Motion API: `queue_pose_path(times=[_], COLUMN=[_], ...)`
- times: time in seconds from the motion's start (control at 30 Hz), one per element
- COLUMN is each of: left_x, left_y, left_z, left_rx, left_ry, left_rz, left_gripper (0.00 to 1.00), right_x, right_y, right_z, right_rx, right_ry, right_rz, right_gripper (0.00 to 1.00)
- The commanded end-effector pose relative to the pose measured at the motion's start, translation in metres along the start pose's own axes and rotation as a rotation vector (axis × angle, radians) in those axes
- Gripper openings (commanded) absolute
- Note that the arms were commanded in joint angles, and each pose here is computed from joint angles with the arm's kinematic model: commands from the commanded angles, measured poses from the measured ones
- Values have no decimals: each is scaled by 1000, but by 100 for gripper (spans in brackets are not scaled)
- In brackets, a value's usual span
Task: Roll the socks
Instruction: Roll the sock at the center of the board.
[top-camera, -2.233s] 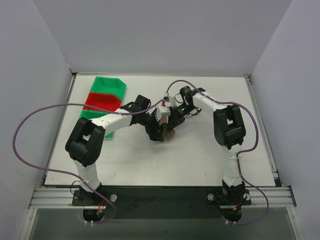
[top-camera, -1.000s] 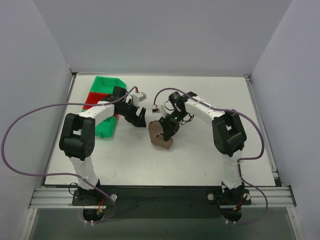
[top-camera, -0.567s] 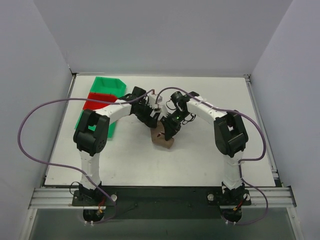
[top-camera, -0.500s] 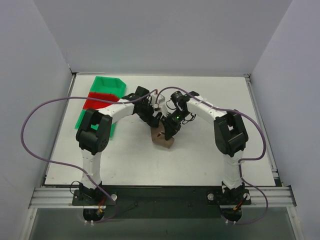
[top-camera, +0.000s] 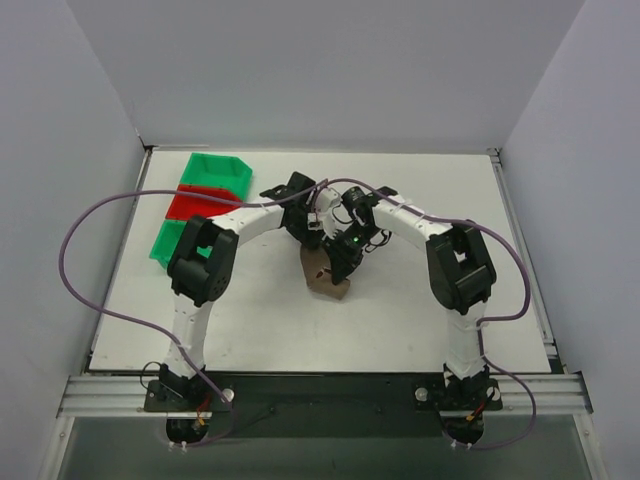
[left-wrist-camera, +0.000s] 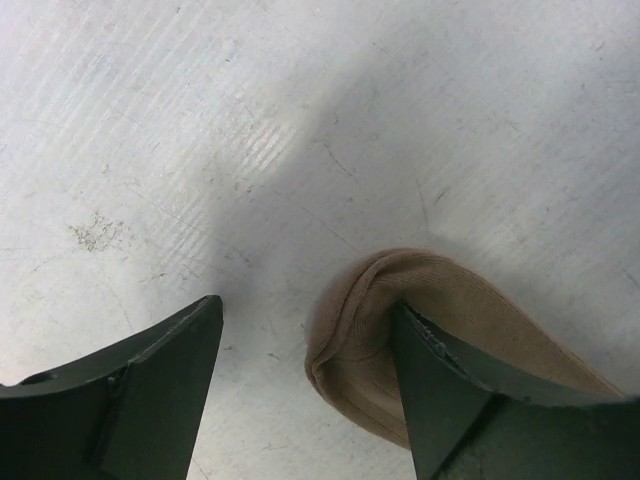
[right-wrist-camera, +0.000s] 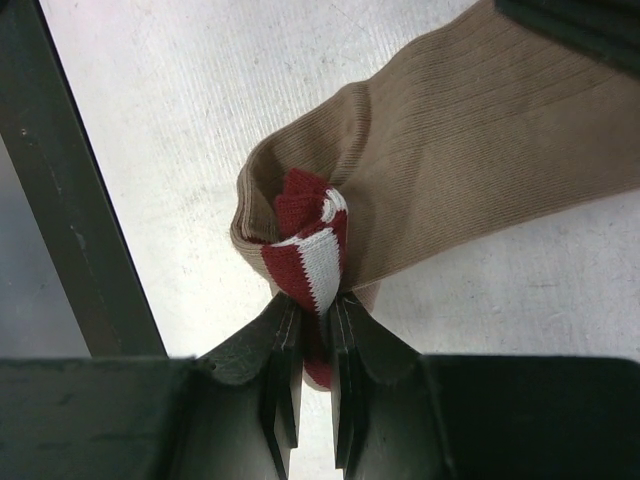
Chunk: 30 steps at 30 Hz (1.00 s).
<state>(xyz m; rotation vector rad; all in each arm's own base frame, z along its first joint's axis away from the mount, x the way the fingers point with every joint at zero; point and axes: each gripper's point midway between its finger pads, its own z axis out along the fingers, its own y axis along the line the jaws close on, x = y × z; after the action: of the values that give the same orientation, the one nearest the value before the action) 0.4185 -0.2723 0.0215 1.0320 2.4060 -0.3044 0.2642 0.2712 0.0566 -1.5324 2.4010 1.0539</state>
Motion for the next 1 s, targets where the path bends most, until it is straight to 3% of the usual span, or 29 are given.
queue_pose_path(times=[0.0, 0.07, 0.3, 0.6, 0.97], left_x=[52, 51, 42, 26, 16], left_y=[13, 20, 32, 21, 8], left_z=[6, 5, 21, 33, 20], left_rx=[-114, -154, -238, -164, -74], left_ry=[204, 204, 239, 244, 205], left_rz=[-14, -4, 54, 75, 130], left_gripper=[74, 68, 68, 69, 75], right_x=[-1, 2, 13, 23, 21], right_y=[12, 11, 7, 21, 27], right_z=[-12, -9, 2, 31, 53], right_rx=[18, 22, 73, 83, -27], right_ry=[-3, 6, 66, 189, 263], right_rz=[-55, -54, -116, -201, -122], right_gripper=[0, 1, 1, 0, 0])
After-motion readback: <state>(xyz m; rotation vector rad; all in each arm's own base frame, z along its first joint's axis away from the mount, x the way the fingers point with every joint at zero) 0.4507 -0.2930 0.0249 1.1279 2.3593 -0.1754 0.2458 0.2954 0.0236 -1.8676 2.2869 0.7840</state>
